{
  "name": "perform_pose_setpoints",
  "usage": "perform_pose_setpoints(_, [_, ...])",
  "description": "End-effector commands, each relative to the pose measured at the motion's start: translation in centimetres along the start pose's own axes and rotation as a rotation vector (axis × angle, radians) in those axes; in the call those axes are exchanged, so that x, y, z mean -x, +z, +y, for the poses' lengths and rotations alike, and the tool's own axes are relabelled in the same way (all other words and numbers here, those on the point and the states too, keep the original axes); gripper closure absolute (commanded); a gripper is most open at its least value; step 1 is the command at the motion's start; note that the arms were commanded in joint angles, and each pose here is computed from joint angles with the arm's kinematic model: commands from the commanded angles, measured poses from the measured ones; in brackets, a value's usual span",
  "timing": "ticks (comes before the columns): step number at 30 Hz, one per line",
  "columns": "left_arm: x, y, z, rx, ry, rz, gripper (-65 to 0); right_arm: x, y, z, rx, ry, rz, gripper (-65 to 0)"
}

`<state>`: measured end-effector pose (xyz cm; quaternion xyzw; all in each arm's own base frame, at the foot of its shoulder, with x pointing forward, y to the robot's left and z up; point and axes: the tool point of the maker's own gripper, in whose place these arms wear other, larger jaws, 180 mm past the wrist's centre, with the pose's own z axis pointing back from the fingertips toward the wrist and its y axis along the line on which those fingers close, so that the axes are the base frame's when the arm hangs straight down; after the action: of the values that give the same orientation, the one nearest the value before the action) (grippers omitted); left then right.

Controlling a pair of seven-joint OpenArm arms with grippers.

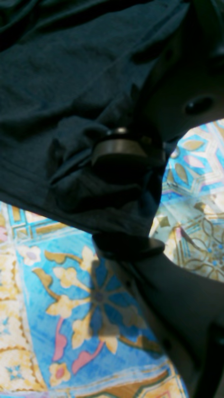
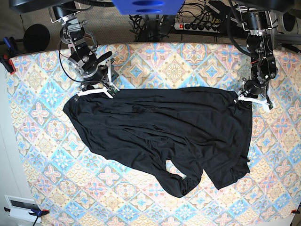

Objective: Layout the t-shirt on the table in an organized manner, then fold the t-shirt properly
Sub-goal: 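Drag the collar corner with the right gripper along the table, stretching the shirt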

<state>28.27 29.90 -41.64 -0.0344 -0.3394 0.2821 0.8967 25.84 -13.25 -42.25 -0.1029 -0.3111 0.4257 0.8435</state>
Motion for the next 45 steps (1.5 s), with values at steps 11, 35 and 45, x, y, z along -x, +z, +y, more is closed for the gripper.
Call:
perform_pose_setpoints(11, [-0.2,1.3,-0.9,0.029,-0.03,-0.013,-32.5,2.4,-0.7,0.2,-0.012,0.014,0.083,-23.6])
perform_pose_setpoints(35, [-0.9,1.4,-0.9,0.029,-0.031,-0.033,-32.5,-1.7,1.1,-3.8,-0.112,-0.266,-0.128,0.0])
perform_pose_setpoints(45, [-0.8,1.4,-1.0,0.032,-0.027,-0.033,-32.5,-4.1,1.7,-7.9,-0.02,-0.292,-0.2,0.0])
